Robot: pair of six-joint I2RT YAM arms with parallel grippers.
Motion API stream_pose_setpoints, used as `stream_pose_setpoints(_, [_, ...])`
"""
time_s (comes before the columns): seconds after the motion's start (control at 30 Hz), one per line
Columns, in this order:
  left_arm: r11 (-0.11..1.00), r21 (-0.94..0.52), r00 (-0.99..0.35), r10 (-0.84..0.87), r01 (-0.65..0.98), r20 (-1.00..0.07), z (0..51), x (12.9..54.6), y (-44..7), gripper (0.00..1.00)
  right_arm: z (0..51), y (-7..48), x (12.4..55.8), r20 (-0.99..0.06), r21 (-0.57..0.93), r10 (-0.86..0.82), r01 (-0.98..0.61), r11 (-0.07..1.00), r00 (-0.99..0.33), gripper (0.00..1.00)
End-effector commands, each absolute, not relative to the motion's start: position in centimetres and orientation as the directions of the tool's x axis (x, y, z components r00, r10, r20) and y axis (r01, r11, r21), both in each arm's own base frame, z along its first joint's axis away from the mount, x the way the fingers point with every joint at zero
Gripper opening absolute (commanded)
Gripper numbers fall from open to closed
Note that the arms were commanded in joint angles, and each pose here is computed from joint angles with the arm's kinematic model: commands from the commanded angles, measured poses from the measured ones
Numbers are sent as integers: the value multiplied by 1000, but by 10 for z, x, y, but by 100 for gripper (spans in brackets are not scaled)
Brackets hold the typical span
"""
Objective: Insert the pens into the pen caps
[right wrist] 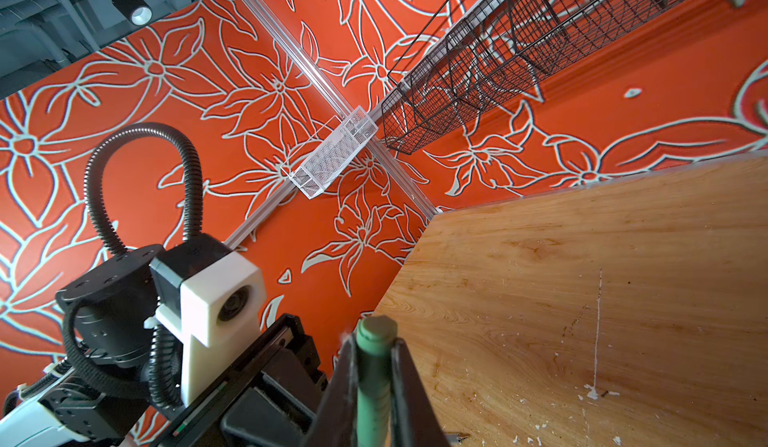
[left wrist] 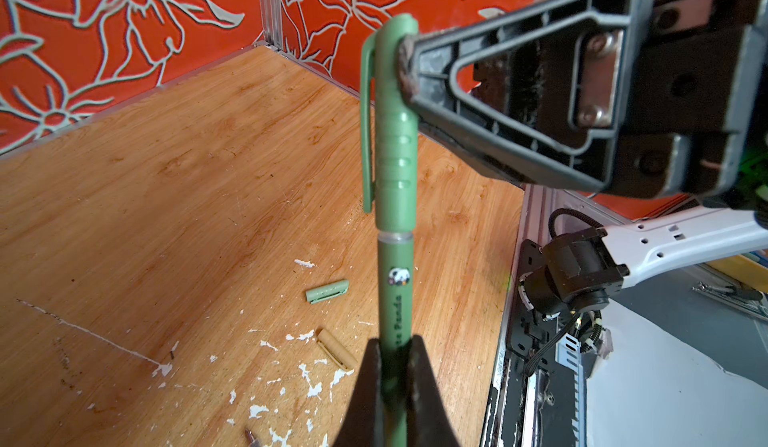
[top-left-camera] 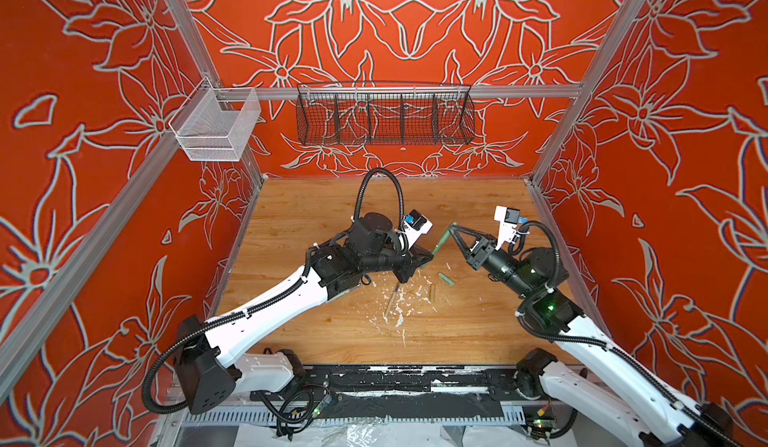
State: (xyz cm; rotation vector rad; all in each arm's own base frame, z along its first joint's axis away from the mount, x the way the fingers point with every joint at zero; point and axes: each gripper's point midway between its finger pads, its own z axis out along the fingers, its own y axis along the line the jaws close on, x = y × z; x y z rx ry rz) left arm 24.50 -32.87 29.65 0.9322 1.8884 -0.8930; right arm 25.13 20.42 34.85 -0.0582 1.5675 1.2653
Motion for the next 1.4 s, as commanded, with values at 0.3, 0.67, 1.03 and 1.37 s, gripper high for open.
stream_pose_setpoints(0.3, [418, -196, -306, 215, 887, -927, 327, 243, -338, 0, 359, 205, 244, -784, 614, 468, -621, 487, -408, 42])
stream_pose_setpoints(0.67, [413, -194, -308, 228, 890, -924, 324, 240, -336, 0, 395, 190, 234, -808, 572, 488, -640, 513, -331, 60])
stream_pose_setpoints(1.03, [376, -196, -289, 211, 906, -934, 332, 228, -332, 0, 392, 209, 247, -809, 580, 430, -659, 478, -401, 57])
stream_pose_setpoints(1.37, [383, -200, -300, 221, 902, -928, 326, 228, -331, 0, 408, 214, 244, -798, 582, 454, -701, 412, -396, 52])
